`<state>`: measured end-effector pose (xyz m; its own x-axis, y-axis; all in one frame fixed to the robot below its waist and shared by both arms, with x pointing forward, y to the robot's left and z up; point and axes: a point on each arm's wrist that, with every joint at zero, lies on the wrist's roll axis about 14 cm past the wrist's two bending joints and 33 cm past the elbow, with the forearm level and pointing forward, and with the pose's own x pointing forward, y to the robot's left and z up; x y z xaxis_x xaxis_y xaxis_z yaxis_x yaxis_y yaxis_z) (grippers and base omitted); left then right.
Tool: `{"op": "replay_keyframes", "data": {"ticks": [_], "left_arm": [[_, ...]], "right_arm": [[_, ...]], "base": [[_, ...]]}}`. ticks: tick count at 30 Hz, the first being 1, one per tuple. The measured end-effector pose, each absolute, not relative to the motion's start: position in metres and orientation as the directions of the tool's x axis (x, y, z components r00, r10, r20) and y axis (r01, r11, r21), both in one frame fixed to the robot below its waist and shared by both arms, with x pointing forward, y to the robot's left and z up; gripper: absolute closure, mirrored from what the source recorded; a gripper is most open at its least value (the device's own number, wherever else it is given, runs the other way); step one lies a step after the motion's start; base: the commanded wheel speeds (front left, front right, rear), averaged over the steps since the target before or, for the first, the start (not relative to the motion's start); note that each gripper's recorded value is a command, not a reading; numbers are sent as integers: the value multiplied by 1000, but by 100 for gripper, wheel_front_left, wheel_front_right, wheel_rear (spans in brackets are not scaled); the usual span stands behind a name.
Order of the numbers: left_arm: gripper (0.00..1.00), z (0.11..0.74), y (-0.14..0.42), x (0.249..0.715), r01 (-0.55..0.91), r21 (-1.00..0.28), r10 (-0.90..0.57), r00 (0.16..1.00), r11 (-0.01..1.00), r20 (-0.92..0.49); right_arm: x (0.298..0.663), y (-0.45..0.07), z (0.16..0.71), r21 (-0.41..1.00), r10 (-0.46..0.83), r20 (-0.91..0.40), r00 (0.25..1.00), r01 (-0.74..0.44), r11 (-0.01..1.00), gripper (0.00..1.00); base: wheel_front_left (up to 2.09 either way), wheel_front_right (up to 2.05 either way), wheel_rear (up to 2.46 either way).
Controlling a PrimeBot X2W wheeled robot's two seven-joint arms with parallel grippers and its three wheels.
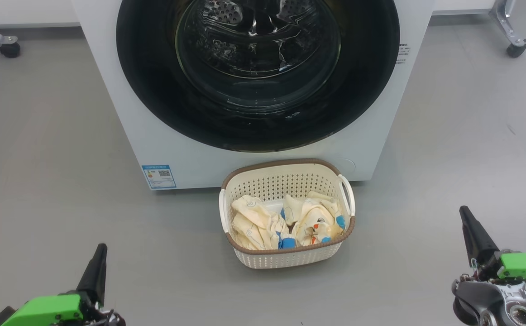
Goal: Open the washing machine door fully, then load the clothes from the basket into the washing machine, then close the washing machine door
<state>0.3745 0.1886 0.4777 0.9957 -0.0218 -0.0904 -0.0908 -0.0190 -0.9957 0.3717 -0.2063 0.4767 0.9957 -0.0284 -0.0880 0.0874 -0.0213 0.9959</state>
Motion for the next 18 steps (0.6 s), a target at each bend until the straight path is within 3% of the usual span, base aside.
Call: {"op": "replay_keyframes", "data": {"ticks": [18], "left_arm": [[100,478,189,374,-91,-996,-22,996,-19,-90]], "right_arm": [[372,-206,477,996,-28,-88,996,87,-21,100]], "base": [[0,0,0]]}}
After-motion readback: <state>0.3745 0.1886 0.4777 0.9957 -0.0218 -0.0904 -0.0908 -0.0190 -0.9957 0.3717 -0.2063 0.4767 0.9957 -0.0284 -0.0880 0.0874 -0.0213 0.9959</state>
